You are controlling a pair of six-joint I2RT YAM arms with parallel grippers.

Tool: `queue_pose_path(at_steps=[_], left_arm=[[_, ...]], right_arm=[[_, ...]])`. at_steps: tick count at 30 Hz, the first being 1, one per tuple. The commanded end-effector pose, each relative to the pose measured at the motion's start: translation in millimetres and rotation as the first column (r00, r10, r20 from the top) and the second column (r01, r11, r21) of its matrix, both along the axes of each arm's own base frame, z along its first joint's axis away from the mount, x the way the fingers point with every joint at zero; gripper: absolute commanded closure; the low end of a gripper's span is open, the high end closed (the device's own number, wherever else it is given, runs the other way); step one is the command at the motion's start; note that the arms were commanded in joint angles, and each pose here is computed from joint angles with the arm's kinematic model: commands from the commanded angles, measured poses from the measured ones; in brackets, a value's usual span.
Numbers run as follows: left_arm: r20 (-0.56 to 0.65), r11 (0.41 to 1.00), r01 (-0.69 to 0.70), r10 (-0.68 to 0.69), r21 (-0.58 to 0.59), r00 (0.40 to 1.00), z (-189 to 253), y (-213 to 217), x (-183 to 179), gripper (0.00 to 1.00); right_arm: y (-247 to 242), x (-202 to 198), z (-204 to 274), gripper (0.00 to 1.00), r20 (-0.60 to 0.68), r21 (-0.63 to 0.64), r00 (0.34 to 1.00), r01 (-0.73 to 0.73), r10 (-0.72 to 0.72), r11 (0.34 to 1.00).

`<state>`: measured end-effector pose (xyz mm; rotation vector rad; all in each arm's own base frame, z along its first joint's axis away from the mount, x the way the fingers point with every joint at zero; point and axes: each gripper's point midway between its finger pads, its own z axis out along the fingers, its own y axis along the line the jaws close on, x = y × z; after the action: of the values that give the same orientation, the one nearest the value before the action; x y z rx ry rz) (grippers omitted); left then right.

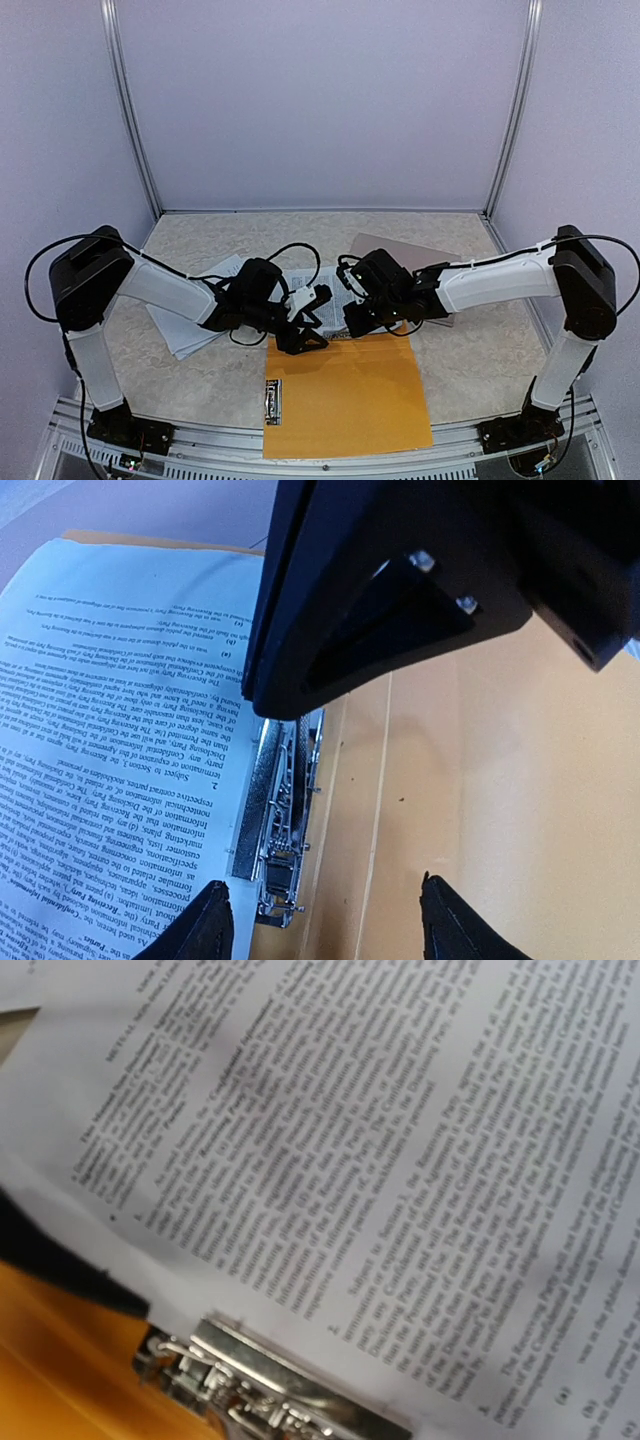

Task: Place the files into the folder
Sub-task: Hold the spring clip on the folder.

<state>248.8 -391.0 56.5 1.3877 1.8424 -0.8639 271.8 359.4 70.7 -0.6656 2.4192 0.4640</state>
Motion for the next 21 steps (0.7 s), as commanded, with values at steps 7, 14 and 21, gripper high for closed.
queue_pose_path(at_steps=[7, 14, 21], left_arm=[[0.137, 0.99, 0.14, -0.135, -0.03, 0.981, -14, -9, 7, 0.42], [0.161, 0.985, 0.172, -0.168, -0.013, 0.973, -28, -13, 10, 0.47], [0.155, 0.987, 0.163, -0.161, 0.004, 0.975, -38, -16, 15, 0.53]], right_arm=[[-3, -15, -12, 1.0, -0.069, 0.02, 0.997, -0.035, 0.036, 0.999], [-3, -14, -14, 1.0, -0.073, 0.02, 0.997, -0.036, 0.037, 0.999], [-3, -15, -16, 1.0, -0.076, 0.024, 0.996, -0.04, 0.041, 0.999]])
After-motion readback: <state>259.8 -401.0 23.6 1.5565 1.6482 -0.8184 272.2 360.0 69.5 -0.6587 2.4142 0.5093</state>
